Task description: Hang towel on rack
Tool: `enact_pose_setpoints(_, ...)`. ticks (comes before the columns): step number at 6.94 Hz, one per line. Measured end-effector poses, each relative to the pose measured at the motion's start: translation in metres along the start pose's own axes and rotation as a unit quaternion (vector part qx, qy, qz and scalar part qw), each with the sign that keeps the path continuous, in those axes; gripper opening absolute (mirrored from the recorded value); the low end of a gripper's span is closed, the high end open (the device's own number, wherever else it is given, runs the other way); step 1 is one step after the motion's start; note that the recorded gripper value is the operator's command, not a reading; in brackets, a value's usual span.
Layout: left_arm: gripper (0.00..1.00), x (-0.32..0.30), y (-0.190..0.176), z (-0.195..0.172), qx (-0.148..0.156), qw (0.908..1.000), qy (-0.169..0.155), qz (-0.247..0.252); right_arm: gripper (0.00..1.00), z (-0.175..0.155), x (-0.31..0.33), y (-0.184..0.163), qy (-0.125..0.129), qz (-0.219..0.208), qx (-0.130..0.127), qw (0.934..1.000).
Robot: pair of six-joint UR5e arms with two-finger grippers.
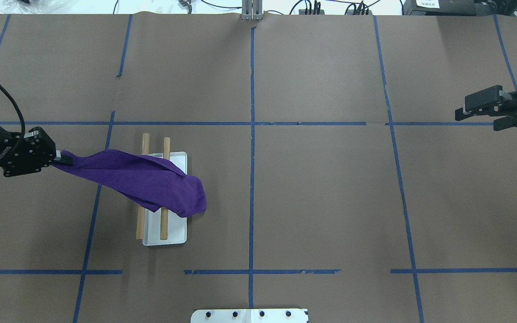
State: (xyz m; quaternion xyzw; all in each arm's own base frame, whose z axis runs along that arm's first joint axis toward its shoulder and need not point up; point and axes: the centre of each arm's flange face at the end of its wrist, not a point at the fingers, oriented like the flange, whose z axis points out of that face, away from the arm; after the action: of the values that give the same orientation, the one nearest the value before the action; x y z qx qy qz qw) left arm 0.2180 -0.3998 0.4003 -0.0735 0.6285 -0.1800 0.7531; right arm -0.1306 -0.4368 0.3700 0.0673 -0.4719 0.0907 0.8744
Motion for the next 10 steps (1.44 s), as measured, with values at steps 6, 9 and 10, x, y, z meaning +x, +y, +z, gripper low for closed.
enact_pose_setpoints(6, 1.0, -0.047, -0.038, -0.003, 0.04, 0.9963, -0.032, 0.069, 1.0, -0.007, 0.157, -0.048, 0.082, -0.056, 0.016, 0.9949)
enact_pose_setpoints(9, 1.0, -0.157, -0.11, -0.079, 0.102, 0.9363, -0.125, 0.312, 1.0, -0.029, 0.278, -0.068, 0.118, -0.131, -0.044, 0.9834)
enact_pose_setpoints(10, 1.0, -0.195, -0.136, -0.114, 0.112, 0.9059, -0.171, 0.371, 1.0, -0.032, 0.309, -0.067, 0.122, -0.149, -0.07, 0.9789)
